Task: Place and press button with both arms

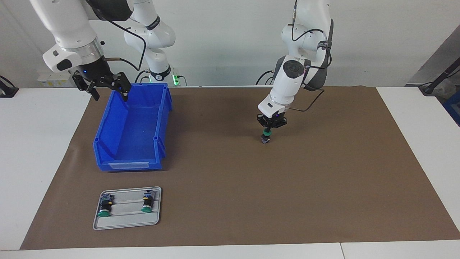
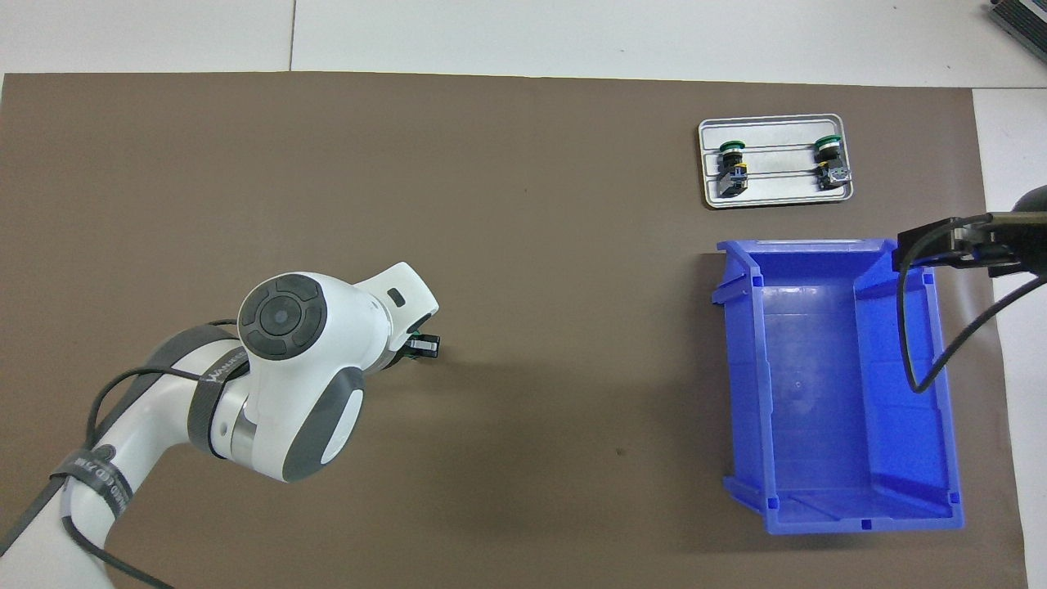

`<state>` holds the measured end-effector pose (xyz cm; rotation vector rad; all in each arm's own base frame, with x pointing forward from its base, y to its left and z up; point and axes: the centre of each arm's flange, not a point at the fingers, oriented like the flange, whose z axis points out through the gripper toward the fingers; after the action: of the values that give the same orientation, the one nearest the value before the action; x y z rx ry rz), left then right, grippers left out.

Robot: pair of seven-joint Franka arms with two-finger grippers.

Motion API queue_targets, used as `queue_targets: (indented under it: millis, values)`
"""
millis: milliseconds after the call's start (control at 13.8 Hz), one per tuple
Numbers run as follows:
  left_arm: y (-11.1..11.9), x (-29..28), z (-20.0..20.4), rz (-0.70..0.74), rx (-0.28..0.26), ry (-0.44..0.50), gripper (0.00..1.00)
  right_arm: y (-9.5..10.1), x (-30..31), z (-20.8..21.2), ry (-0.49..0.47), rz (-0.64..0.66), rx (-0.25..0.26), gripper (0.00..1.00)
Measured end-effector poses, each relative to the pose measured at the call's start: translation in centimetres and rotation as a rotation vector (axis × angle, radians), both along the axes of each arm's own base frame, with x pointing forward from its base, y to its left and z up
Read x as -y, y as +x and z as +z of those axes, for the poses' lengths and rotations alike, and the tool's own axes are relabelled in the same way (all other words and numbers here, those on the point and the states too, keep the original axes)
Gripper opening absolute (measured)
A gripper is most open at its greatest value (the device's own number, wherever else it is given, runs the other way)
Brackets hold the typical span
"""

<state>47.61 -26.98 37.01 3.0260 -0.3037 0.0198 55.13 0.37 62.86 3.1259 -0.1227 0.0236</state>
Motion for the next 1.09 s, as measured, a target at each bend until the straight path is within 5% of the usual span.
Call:
queue_targets:
  millis: [727,1090]
  values:
    - [-0.1,-0.3,0.2,0.005,0.026,-0.011,0.01,0.0,0.0,0.0,0.000,0.000,0.000,1.00]
    - [4.0,-0.8,8.6,0.022,-0.035,0.008,0.01,0.0,-0.2,0.0,0.000,0.004,0.000,1.00]
